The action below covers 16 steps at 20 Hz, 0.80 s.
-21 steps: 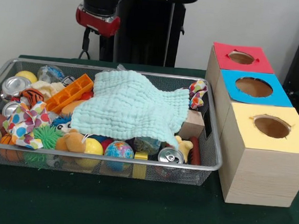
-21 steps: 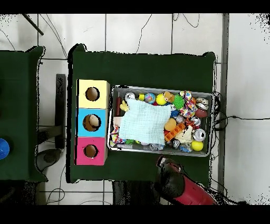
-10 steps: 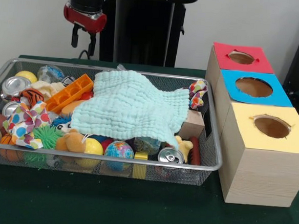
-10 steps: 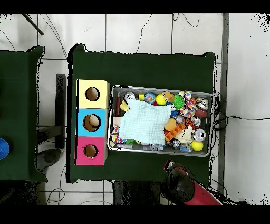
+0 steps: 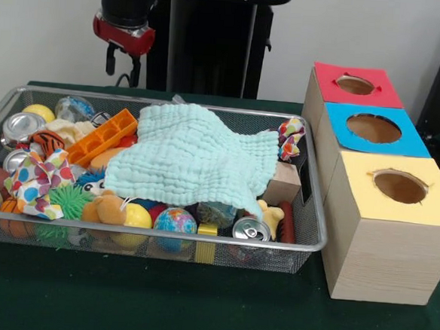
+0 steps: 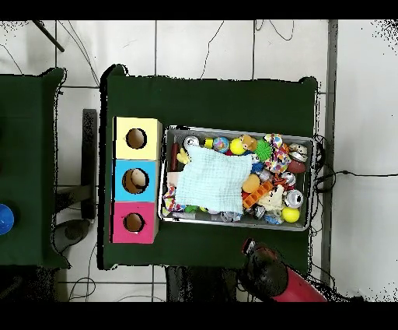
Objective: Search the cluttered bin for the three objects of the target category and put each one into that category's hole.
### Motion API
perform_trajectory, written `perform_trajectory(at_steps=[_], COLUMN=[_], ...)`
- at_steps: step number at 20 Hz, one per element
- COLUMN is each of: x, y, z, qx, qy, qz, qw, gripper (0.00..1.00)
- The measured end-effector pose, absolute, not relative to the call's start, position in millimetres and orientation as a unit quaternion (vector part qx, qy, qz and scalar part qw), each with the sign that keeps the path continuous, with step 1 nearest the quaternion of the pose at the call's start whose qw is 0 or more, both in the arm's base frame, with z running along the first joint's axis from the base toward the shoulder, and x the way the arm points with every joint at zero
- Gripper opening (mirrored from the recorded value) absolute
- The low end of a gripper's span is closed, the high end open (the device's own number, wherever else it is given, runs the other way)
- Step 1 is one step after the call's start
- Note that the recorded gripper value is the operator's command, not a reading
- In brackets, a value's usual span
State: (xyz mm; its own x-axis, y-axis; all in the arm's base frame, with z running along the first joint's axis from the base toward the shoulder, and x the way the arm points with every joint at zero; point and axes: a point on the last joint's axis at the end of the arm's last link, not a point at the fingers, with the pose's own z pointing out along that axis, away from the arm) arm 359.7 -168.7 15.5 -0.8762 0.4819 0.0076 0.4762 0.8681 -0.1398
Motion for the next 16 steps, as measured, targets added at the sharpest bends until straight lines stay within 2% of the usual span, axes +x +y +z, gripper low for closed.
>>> perform_trajectory(at_steps=[16], x=[355.1], y=[-163.6], z=[-4.9], qx=[-0.234], qy=[-0.97], qz=[0.057], qw=[0.036], gripper=[1.0])
